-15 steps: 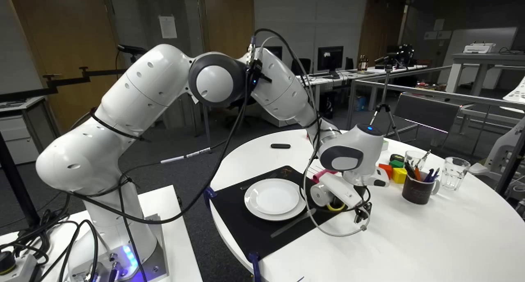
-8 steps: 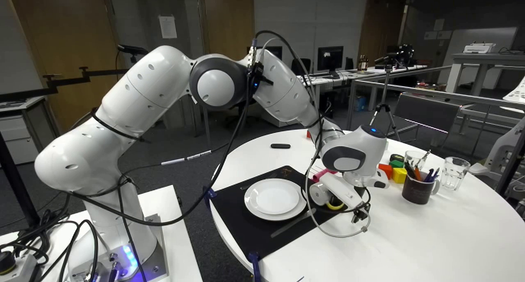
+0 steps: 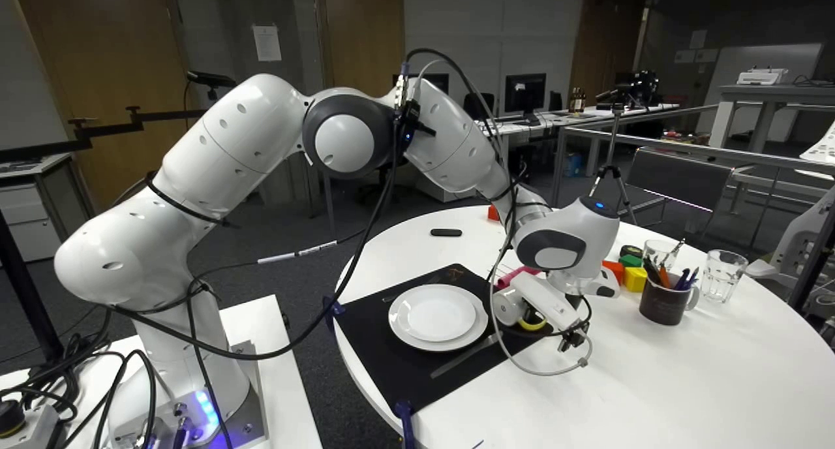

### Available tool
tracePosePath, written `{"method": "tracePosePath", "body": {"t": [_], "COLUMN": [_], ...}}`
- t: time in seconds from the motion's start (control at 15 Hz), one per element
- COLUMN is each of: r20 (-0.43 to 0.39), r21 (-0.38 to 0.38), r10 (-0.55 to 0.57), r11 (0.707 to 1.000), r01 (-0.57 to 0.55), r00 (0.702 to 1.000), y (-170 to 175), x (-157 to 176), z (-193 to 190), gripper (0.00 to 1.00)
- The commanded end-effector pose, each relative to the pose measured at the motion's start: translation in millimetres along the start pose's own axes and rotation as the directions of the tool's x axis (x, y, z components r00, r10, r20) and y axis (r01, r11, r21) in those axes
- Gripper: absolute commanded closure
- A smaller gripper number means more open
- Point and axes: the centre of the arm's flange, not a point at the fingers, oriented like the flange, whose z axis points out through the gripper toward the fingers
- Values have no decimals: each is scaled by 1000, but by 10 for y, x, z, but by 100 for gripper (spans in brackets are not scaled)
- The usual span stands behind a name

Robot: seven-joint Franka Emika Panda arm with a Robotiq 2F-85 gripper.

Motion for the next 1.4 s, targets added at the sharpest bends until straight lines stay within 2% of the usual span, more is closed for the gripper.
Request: {"method": "tracePosePath", "body": {"t": [0.0, 1.33], "r20": [7, 68], "r21": [39, 120], "r10": [-43, -110], "r11": [998, 988], "r01": [43, 101], "r00": [999, 992], "y": [-32, -448], "x": [112, 325], "z": [-76, -253], "gripper": [0, 0]}}
